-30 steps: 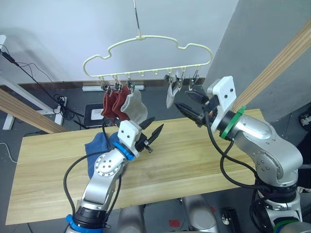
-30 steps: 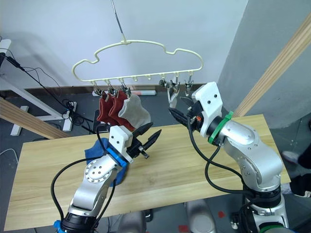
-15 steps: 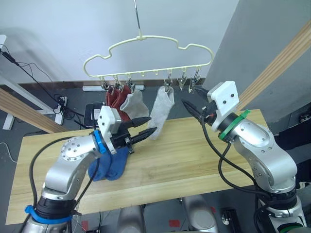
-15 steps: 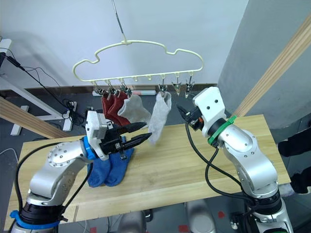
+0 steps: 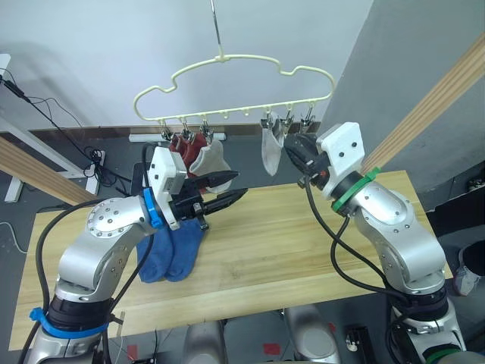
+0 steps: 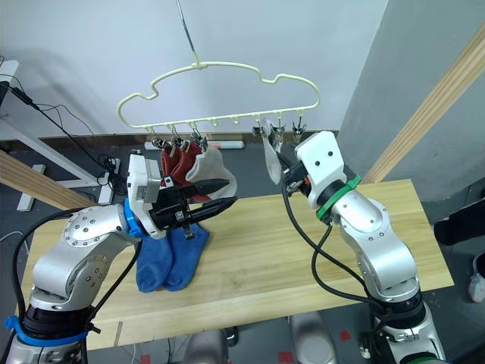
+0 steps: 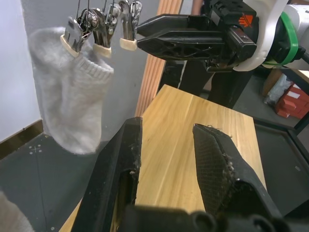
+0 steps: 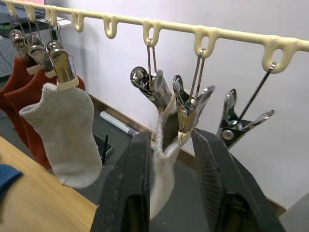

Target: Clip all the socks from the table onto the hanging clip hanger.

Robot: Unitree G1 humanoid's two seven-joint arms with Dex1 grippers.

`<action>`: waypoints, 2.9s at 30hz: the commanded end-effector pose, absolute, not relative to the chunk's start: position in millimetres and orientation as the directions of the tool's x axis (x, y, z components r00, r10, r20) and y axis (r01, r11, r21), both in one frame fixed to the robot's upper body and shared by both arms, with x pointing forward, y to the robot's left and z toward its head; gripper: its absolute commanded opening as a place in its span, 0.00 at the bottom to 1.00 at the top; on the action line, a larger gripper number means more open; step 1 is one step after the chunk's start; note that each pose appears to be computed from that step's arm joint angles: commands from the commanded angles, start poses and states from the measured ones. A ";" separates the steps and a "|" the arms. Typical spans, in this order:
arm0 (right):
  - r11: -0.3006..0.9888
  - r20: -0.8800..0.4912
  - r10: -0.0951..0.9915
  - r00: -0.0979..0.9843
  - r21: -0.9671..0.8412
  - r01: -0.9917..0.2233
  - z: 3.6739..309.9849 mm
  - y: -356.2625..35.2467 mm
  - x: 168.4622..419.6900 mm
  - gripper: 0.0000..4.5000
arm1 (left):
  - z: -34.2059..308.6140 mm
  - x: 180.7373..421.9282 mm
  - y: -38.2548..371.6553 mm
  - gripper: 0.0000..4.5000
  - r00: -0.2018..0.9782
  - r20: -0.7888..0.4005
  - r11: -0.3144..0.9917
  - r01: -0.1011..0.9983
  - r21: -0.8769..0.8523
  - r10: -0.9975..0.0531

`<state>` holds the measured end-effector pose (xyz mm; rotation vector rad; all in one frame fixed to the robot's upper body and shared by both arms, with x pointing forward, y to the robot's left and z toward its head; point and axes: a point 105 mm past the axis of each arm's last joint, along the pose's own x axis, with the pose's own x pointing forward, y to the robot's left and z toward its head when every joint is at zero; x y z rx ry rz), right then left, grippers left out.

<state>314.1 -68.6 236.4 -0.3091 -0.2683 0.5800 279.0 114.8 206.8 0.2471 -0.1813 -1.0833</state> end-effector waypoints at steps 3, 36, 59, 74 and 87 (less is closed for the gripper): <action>0.827 0.185 0.521 0.833 -0.354 -0.438 241.6 -71.4 319.3 0.28 | 216.5 277.3 113.7 0.41 0.449 0.044 0.437 0.837 0.328 -0.893; 0.851 0.238 0.504 0.830 -0.302 -0.430 253.6 -60.1 336.3 0.47 | 214.6 281.1 112.3 0.41 0.446 0.035 0.430 0.835 0.345 -0.894; 0.893 0.243 0.450 0.859 -0.095 -0.440 261.0 -43.9 337.1 0.47 | 213.3 281.7 110.9 0.41 0.446 0.037 0.431 0.835 0.342 -0.894; 0.852 0.267 0.523 0.809 -0.159 -0.498 266.3 -23.0 335.2 0.47 | 212.4 281.7 110.4 0.41 0.451 0.039 0.436 0.833 0.341 -0.892; 0.850 0.282 0.527 0.802 -0.158 -0.503 268.8 -19.9 336.6 0.47 | 211.1 281.5 110.0 0.41 0.450 0.038 0.435 0.835 0.337 -0.892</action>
